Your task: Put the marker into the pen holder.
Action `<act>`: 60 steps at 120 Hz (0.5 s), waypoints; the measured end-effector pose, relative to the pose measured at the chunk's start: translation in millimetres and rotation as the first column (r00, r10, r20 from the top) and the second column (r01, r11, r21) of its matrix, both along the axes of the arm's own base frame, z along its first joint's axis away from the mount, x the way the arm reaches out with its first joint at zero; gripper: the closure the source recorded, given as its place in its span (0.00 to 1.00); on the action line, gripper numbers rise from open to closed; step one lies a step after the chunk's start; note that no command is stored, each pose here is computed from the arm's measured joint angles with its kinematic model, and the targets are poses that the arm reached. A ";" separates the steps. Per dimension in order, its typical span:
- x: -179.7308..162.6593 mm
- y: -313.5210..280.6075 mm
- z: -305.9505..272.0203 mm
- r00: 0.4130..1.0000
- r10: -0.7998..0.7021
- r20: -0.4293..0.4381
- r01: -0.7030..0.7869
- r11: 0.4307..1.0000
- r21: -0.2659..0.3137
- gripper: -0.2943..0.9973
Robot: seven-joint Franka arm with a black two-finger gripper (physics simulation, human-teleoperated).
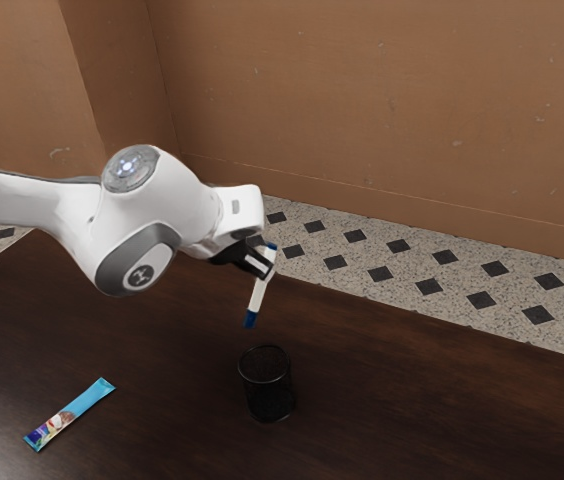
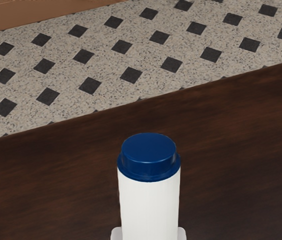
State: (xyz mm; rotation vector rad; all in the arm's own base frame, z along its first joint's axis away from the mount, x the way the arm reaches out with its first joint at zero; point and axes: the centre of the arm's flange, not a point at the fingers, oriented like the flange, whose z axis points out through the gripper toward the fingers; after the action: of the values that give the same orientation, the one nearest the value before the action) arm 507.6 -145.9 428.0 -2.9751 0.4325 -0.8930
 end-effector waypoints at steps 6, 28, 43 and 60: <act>1.5 -1.1 -1.8 1.000 0.019 0.008 -0.019 1.000 -0.021 0.84; 6.1 -3.8 -10.2 0.997 0.075 0.020 -0.073 0.994 -0.079 0.84; 1.0 -18.1 -9.4 0.996 0.089 0.023 -0.085 0.990 -0.116 0.84; -21.0 -25.1 -12.9 0.994 0.112 0.008 -0.110 0.984 -0.137 0.84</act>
State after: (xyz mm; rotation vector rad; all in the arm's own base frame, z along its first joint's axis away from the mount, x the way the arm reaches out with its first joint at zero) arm 486.5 -171.1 415.0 -3.0754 0.2100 -0.9719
